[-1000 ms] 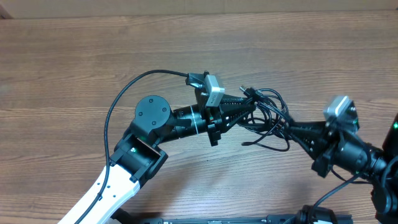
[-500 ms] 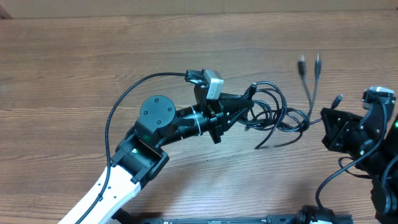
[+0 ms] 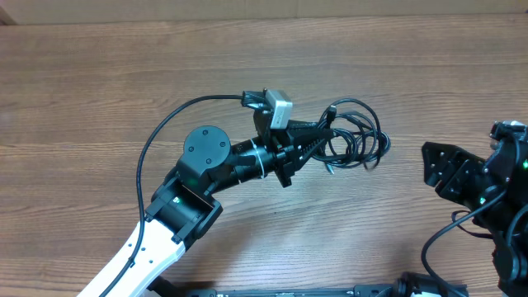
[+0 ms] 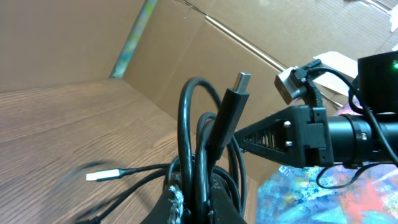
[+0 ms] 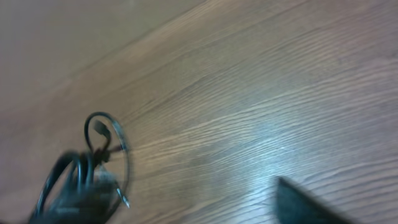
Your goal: Untangle cables
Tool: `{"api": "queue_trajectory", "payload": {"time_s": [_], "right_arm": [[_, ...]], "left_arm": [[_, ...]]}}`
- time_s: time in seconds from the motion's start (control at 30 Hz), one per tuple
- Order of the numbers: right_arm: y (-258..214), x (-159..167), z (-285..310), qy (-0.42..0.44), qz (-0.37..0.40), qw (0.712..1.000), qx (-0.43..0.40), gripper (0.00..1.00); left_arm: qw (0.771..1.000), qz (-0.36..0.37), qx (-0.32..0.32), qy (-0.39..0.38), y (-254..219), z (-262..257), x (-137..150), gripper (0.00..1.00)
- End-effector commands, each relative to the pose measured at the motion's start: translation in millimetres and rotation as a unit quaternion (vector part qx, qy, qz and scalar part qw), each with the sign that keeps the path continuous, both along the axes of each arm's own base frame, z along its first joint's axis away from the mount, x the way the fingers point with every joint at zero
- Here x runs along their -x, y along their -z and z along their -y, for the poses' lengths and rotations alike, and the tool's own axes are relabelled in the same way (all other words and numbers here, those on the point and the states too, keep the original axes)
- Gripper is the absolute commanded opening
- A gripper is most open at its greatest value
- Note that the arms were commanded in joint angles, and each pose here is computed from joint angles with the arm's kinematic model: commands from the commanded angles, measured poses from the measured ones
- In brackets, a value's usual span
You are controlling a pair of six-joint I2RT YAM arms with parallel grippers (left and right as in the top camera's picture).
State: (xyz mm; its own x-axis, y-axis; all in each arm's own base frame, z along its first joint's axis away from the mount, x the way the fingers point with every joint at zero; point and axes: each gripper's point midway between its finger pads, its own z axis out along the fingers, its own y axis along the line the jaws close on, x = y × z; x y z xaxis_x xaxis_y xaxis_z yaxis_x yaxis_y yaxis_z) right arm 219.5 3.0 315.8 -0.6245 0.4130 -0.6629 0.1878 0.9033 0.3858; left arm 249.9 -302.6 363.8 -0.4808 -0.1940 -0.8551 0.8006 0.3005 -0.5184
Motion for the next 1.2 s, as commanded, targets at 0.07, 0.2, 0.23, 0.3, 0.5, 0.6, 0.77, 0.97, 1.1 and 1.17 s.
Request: {"api": "queue_trajectory", "payload": {"time_s": [0.07,0.2,0.23,0.3,0.5,0.6,0.77,0.97,1.1,1.17], "right_arm": [[-7.9,0.7,-9.7,-0.029,0.013,0.999,-0.008,0.96],[-6.7,1.8,-10.3,-0.03,0.01,0.999,-0.01,1.0],[-6.2,2.3,-10.5,-0.03,0.009,0.999,-0.01,1.0],[-5.5,3.6,-13.9,-0.037,0.006,0.999,-0.018,1.0],[-1.1,10.1,-23.0,-0.055,-0.009,0.998,-0.038,1.0],[0.0,13.9,-30.4,-0.069,-0.015,0.996,-0.054,1.0],[-13.1,24.5,-68.5,-0.155,-0.004,0.978,-0.137,1.0],[-23.4,30.5,-85.2,-0.197,0.006,0.965,-0.176,1.0],[-25.3,26.6,-84.5,-0.197,0.012,0.965,-0.175,1.0],[-25.9,22.5,-83.8,-0.198,0.014,0.965,-0.174,1.0]], "left_arm": [[0.999,0.013,0.014,-0.026,-17.2,-9.0,-3.6,0.04],[0.999,0.013,0.014,-0.026,-17.2,-9.0,-3.6,0.04],[0.999,0.013,0.014,-0.026,-17.2,-9.0,-3.6,0.04],[0.999,0.013,0.015,-0.027,-17.5,-9.1,-3.8,0.04],[0.998,-0.006,0.023,-0.056,-17.4,-13.3,-12.8,0.04],[0.996,-0.033,0.034,-0.081,-16.1,-17.6,-20.7,0.04],[0.98,-0.113,0.078,-0.141,-14.2,-29.9,-39.1,0.04],[0.939,-0.254,0.168,-0.159,-14.5,-36.3,-46.9,0.04],[0.907,-0.329,0.213,-0.152,-14.6,-36.3,-46.9,0.04],[0.89,-0.364,0.233,-0.147,-14.5,-36.2,-46.7,0.04]]}}
